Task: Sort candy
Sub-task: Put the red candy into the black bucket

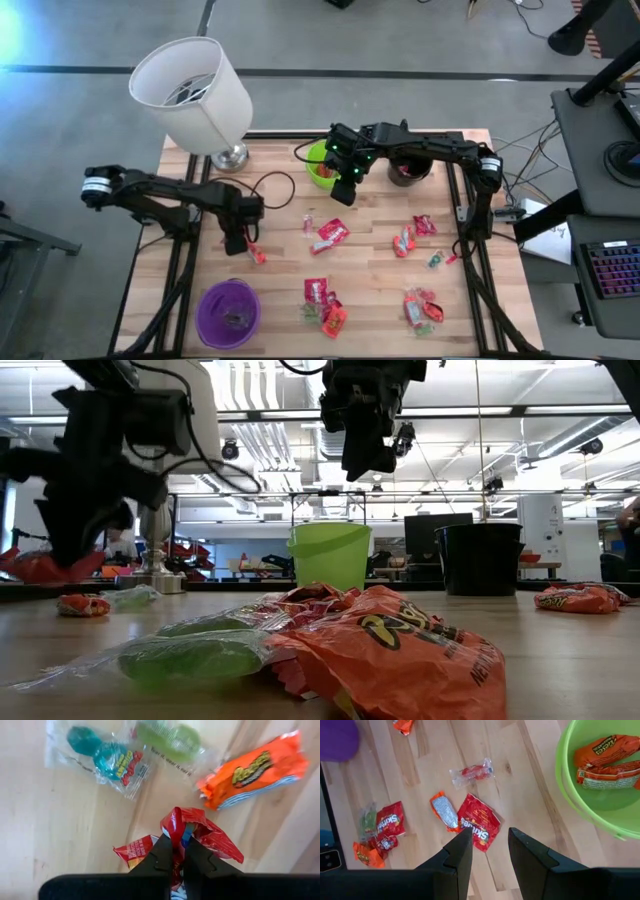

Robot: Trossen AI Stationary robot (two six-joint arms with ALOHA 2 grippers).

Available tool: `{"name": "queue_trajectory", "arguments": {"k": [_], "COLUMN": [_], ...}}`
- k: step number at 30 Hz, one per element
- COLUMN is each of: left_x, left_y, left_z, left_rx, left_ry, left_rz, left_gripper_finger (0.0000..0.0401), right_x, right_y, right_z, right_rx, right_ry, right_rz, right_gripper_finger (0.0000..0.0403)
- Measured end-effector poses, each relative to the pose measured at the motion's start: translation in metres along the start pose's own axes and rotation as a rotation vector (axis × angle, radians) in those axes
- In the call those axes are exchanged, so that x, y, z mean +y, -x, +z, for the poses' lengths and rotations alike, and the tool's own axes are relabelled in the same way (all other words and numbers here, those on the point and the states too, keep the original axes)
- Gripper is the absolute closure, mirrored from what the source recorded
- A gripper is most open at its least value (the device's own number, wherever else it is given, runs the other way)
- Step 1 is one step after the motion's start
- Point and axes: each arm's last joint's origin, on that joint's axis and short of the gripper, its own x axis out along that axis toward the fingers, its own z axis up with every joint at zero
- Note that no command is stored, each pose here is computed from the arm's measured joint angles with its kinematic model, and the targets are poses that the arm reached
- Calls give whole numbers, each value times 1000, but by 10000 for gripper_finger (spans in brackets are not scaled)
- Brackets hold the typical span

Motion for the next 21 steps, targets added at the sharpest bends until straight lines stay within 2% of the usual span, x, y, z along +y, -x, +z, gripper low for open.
{"name": "queue_trajectory", "arguments": {"k": [4,11,17,21], "left_x": [-4,-13,-18,-19], "left_y": [21,70,111,125], "left_z": [4,18,30,35], "left_rx": [-68,-271,-449,-524], "left_ry": [21,12,-38,-61], "left_rz": [-18,-59,11,79], "left_gripper_finger": [401,401,401,401], "right_x": [0,9,32,46], "right_y": [0,-1,-5,-10], "right_z": [0,-1,-5,-8], "right_rx": [-2,1,8,-1], "right_ry": [-1,-26,18,25], "right_rz": [0,9,31,-20], "right_gripper_finger": [284,284,284,284]}}
